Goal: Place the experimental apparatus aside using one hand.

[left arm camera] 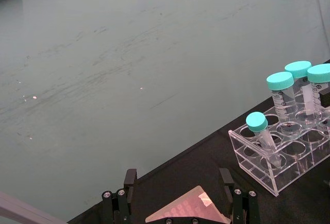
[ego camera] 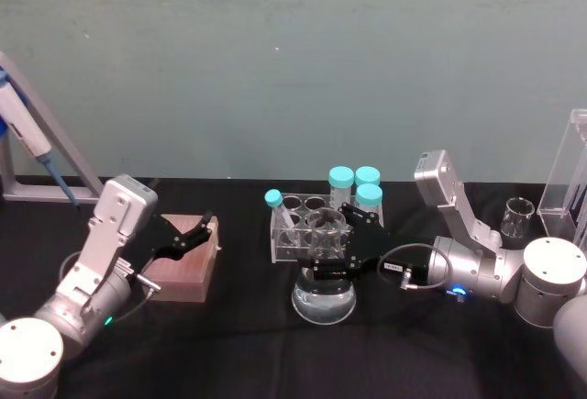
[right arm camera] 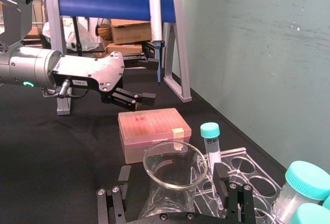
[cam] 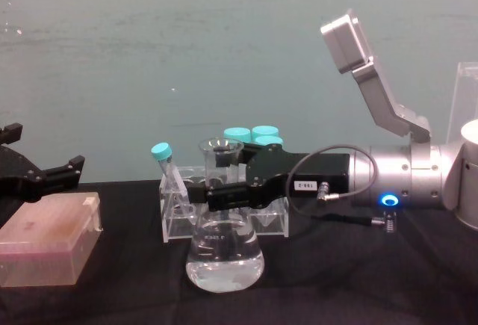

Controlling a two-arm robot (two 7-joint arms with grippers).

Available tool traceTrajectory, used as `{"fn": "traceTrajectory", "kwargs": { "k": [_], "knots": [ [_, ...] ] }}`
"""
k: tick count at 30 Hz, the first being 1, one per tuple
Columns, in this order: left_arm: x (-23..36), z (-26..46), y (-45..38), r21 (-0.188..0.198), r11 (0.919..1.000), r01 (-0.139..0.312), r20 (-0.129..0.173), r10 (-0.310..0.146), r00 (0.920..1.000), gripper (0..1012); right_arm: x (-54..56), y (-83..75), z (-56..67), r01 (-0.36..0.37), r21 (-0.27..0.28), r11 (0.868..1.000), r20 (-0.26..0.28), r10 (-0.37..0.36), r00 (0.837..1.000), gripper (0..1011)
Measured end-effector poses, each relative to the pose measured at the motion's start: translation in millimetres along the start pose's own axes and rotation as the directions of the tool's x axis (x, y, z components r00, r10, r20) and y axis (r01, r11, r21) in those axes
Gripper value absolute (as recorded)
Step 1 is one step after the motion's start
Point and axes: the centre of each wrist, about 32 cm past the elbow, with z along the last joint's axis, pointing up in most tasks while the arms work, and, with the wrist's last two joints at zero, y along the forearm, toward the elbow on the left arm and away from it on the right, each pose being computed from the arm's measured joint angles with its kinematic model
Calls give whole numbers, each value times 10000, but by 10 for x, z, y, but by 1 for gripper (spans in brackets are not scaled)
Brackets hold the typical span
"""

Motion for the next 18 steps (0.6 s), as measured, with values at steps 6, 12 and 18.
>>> {"fn": "traceTrajectory", "kwargs": {
  "k": [6,12,18],
  "knots": [
    [0,0,0,1,10000,0,1,0,10000,1000,1,-1,-1,7,4,10000,-10,-7,10000,1003],
    [0,0,0,1,10000,0,1,0,10000,1000,2,-2,0,12,7,10000,-13,-12,10000,928],
    [0,0,0,0,10000,0,0,0,10000,1000,4,-3,1,16,10,10000,-15,-16,10000,762]
  ]
}}
